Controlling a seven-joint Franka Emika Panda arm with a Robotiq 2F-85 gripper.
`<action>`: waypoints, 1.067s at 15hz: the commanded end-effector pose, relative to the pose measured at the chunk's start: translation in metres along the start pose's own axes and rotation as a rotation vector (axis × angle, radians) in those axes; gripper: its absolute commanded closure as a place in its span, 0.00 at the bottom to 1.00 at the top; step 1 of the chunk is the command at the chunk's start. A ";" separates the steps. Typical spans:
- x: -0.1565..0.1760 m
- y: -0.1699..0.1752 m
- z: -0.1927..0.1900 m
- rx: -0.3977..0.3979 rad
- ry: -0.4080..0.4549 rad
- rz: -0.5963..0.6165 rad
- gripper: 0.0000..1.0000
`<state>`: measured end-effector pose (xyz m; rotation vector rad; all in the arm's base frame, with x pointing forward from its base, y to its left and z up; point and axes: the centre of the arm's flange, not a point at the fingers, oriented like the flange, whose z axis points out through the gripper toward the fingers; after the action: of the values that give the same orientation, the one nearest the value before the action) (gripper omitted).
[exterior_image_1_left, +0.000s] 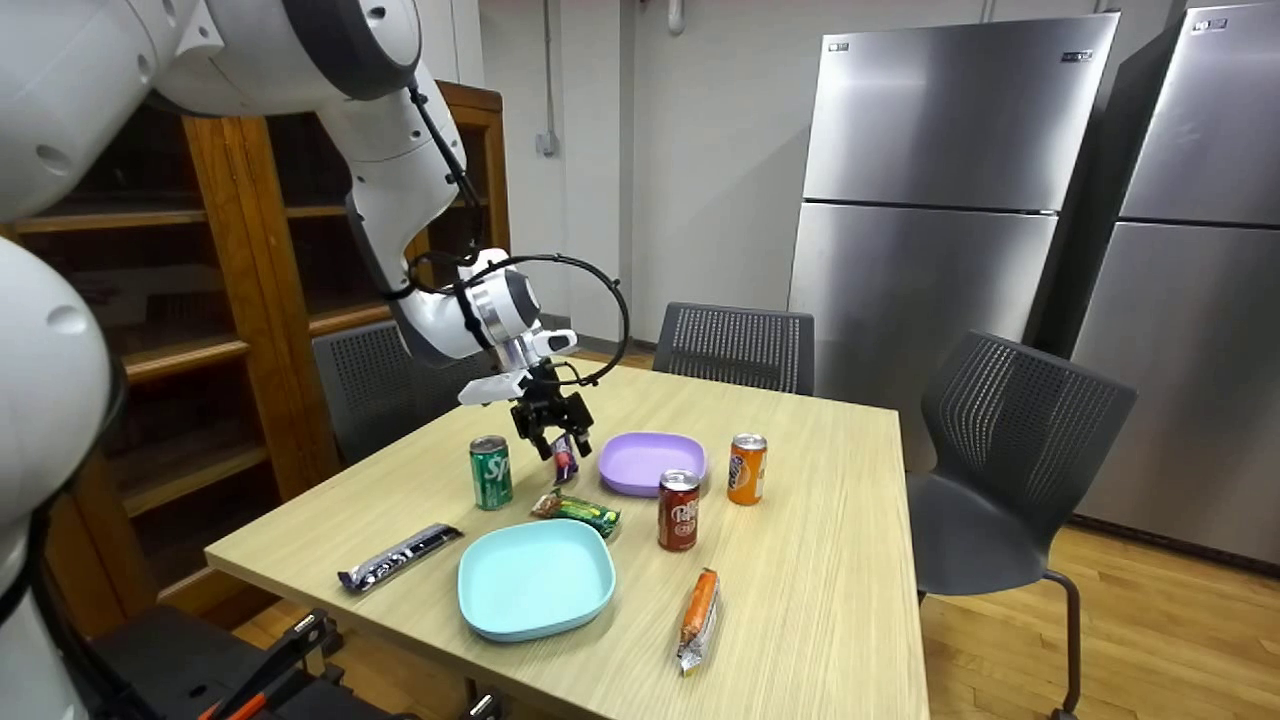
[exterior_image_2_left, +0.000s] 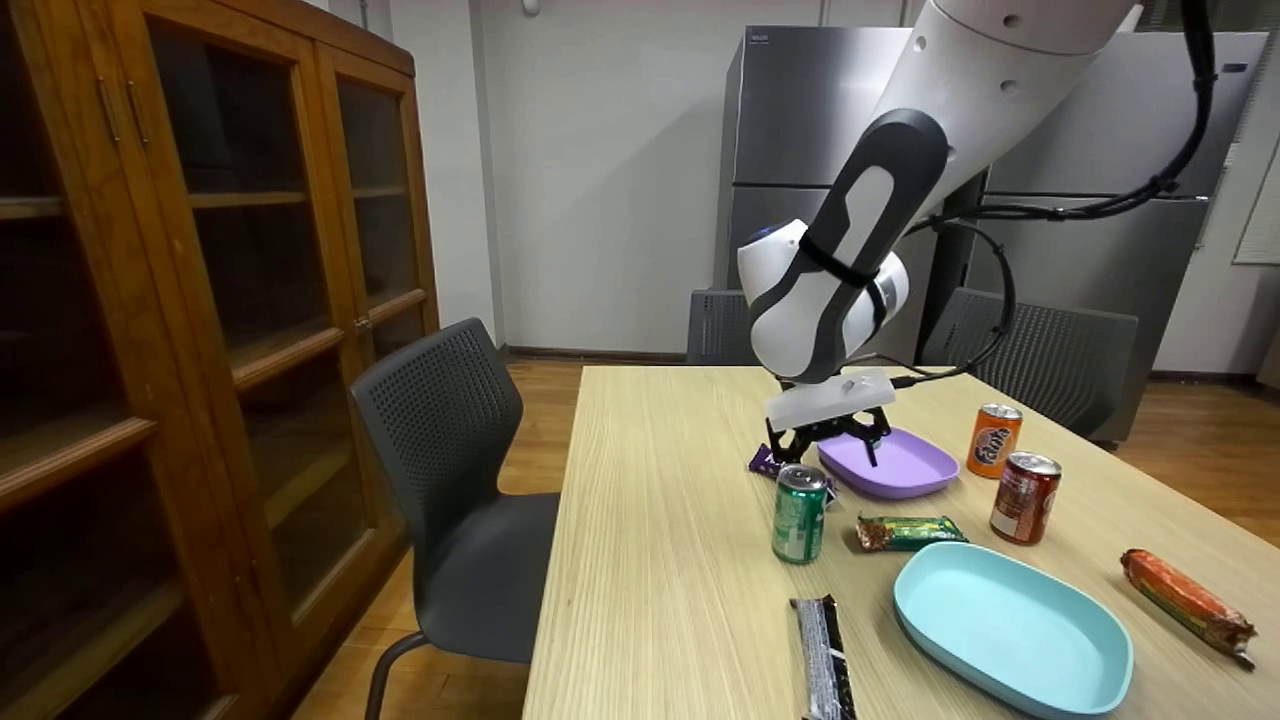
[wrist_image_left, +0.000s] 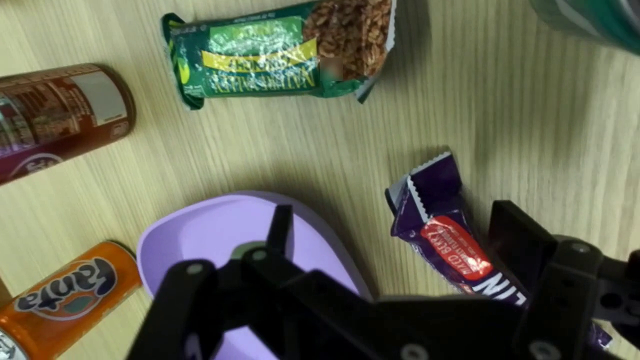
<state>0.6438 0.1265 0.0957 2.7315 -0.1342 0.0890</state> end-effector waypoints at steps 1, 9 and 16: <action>0.023 -0.020 0.004 -0.014 0.001 0.002 0.00; 0.044 -0.036 0.016 0.039 -0.044 0.069 0.00; 0.058 -0.043 0.019 0.069 -0.045 0.110 0.00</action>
<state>0.6863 0.1487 0.0677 2.7899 -0.3020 0.0773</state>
